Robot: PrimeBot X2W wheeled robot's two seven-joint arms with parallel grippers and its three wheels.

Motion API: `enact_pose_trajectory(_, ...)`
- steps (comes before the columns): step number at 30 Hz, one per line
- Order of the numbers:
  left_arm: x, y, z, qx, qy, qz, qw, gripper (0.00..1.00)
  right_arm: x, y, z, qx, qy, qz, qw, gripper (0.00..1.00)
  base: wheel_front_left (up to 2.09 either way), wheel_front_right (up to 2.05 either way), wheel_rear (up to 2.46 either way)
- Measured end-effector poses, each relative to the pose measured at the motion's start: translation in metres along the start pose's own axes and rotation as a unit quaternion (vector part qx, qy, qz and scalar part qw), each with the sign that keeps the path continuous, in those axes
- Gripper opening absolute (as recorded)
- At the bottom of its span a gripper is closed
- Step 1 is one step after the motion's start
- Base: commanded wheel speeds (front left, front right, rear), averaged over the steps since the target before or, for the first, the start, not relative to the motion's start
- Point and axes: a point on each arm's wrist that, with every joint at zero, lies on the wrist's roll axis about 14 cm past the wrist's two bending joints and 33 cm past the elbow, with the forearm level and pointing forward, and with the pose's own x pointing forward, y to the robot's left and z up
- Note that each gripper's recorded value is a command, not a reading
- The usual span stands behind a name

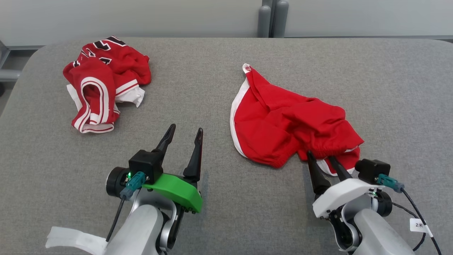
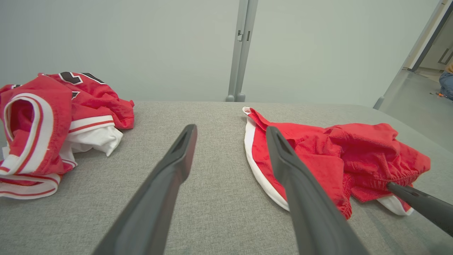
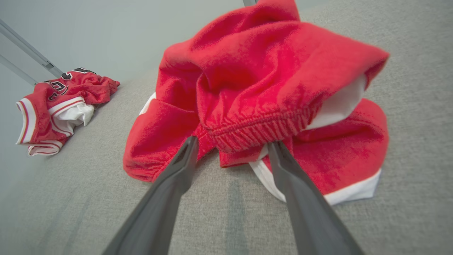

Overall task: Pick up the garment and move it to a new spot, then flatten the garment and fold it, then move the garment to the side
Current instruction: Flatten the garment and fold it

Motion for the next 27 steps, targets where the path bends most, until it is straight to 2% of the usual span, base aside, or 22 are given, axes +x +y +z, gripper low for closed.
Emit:
enact_pose_trajectory(2,-0.001,0.000,0.000,0.001,0.000,0.001,1.000,1.00,0.005,0.003,0.007,-0.001,-0.009,0.006,1.000,1.00,0.00,0.00,0.00)
enact_pose_trajectory(3,-0.002,0.001,-0.001,0.000,0.001,0.002,1.000,1.00,0.007,0.005,0.010,-0.002,-0.012,0.008,1.000,0.95,0.00,0.00,0.00)
enact_pose_trajectory(4,-0.002,0.002,-0.002,-0.001,0.002,0.003,1.000,1.00,0.009,0.006,0.012,-0.003,-0.015,0.010,1.000,0.79,0.00,0.00,0.00)
enact_pose_trajectory(5,-0.003,0.002,-0.003,-0.001,0.003,0.005,1.000,1.00,0.010,0.007,0.014,-0.004,-0.017,0.013,1.000,0.79,0.00,0.00,0.00)
enact_pose_trajectory(7,-0.004,0.003,-0.004,0.001,0.004,0.006,1.000,1.00,0.012,0.009,0.015,-0.005,-0.018,0.016,1.000,0.47,0.00,0.00,0.00)
enact_pose_trajectory(10,-0.004,0.005,-0.003,0.005,0.002,0.009,1.000,1.00,0.015,0.013,0.022,-0.013,-0.027,0.023,0.999,0.27,0.00,0.00,0.00)
enact_pose_trajectory(11,-0.004,0.005,-0.002,0.004,0.000,0.009,1.000,1.00,0.017,0.015,0.027,-0.020,-0.033,0.027,0.999,0.14,0.00,0.00,0.00)
enact_pose_trajectory(12,-0.003,0.005,-0.001,0.004,-0.002,0.009,1.000,1.00,0.018,0.017,0.031,-0.026,-0.039,0.030,0.998,0.09,0.00,0.00,0.00)
enact_pose_trajectory(13,-0.003,0.006,0.000,0.004,-0.004,0.010,1.000,1.00,0.020,0.019,0.037,-0.029,-0.047,0.034,0.998,0.00,0.00,0.00,0.00)
enact_pose_trajectory(19,-0.004,0.007,-0.002,0.002,-0.003,0.014,1.000,1.00,0.021,0.020,0.077,-0.036,-0.105,0.037,0.993,0.00,0.00,0.00,0.00)
enact_pose_trajectory(27,-0.001,-0.002,-0.001,-0.005,-0.005,0.001,1.000,1.00,0.007,-0.012,0.152,-0.069,-0.204,0.002,0.977,0.00,0.00,0.00,0.00)
